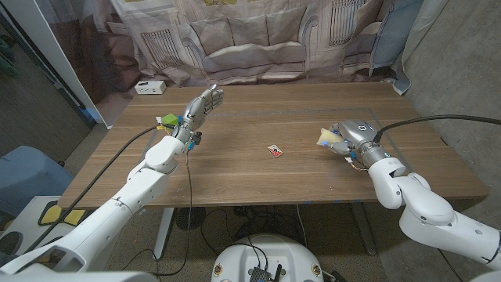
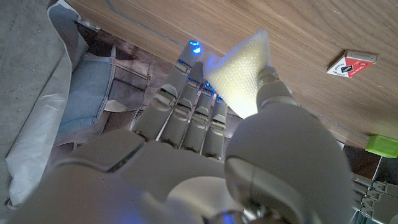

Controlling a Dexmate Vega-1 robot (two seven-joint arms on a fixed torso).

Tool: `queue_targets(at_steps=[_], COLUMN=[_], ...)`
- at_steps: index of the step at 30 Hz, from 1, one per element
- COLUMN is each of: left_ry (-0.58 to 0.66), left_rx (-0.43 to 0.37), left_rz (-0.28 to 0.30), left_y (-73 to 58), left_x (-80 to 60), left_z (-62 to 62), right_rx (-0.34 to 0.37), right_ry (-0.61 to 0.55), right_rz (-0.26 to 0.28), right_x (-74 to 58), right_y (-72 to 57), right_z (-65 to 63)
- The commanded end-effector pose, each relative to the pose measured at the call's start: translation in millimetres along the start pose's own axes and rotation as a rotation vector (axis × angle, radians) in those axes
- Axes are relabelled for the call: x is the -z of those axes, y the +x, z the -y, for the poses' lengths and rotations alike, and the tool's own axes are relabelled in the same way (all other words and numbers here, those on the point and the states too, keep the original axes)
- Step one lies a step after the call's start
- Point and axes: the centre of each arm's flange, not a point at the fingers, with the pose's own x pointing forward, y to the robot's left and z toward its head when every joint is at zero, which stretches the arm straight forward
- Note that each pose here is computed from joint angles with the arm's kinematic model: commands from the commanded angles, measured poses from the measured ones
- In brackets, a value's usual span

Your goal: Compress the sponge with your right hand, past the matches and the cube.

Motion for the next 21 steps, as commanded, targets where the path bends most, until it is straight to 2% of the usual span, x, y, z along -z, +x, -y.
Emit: queue_targets(at_steps=[1, 21], left_ry=[-0.001, -0.002], left_rx=[-0.001, 0.001], left_rz=[0.001, -0.002], left_y=[1.3, 5.7], left_x=[1.0, 2.0], left_z=[0.0, -1.1], right_rx=[0.078, 0.167], right_ry=[0.021, 0.101], right_rz=[0.02, 0.051], right_x=[-2.5, 0.1], right_y=[-5.1, -5.4], right_z=[7.1, 8.9])
